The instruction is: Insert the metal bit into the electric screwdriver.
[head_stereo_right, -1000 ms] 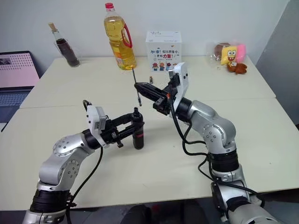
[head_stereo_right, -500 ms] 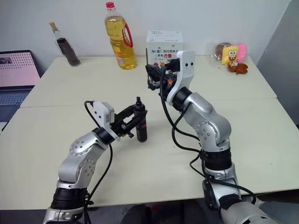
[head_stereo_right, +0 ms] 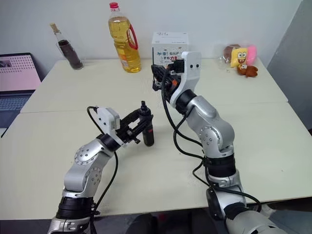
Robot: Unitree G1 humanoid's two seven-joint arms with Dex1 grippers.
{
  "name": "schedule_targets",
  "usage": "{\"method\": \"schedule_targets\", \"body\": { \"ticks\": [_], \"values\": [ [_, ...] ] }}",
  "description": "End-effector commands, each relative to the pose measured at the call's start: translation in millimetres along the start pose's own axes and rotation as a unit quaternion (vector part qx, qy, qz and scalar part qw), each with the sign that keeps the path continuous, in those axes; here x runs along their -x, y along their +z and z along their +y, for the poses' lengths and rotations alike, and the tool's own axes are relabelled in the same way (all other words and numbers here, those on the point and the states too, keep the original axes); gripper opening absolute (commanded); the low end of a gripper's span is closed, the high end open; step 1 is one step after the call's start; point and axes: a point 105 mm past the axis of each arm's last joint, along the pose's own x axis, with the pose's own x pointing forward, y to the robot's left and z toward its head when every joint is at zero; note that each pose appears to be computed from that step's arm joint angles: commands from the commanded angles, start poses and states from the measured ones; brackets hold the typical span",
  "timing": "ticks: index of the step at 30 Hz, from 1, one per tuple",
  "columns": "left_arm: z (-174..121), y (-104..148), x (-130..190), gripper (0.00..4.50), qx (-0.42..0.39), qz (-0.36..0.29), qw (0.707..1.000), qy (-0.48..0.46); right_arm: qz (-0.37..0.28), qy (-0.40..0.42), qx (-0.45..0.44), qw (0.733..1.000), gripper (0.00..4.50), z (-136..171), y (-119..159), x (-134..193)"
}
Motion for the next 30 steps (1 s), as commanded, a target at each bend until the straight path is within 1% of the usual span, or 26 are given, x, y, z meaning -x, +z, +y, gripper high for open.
{"method": "schedule_targets", "body": {
  "ticks": [1,7,9,12,16,19,23,30],
  "values": [
    [3,-10,11,1.66,-0.011,0.031,0.999,0.013,-0.011,0.001,0.008,1.0,0.02,11,5,1],
    [9,-13,21,1.66,-0.013,0.046,0.998,0.034,-0.004,0.0,0.011,1.0,0.02,16,2,1],
    [12,-11,20,1.66,-0.016,0.043,0.998,0.038,-0.007,-0.001,0.011,1.0,0.02,17,3,1],
    [11,0,11,1.66,-0.011,0.019,0.999,0.034,-0.013,-0.006,0.016,1.0,0.02,14,5,0],
    [1,34,-11,1.66,0.008,-0.045,0.999,0.007,-0.033,-0.04,0.04,0.998,0.02,-9,18,-3],
    [-2,42,-20,1.66,0.012,-0.061,0.998,-0.001,-0.044,-0.06,0.056,0.996,0.02,-22,26,-4],
    [-2,34,-27,1.66,0.014,-0.058,0.998,0.007,-0.055,-0.067,0.072,0.994,0.02,-28,31,-5],
    [0,-3,-25,1.66,0.001,-0.011,1.0,0.025,-0.058,-0.057,0.074,0.994,0.02,-16,25,-5]
  ]
}}
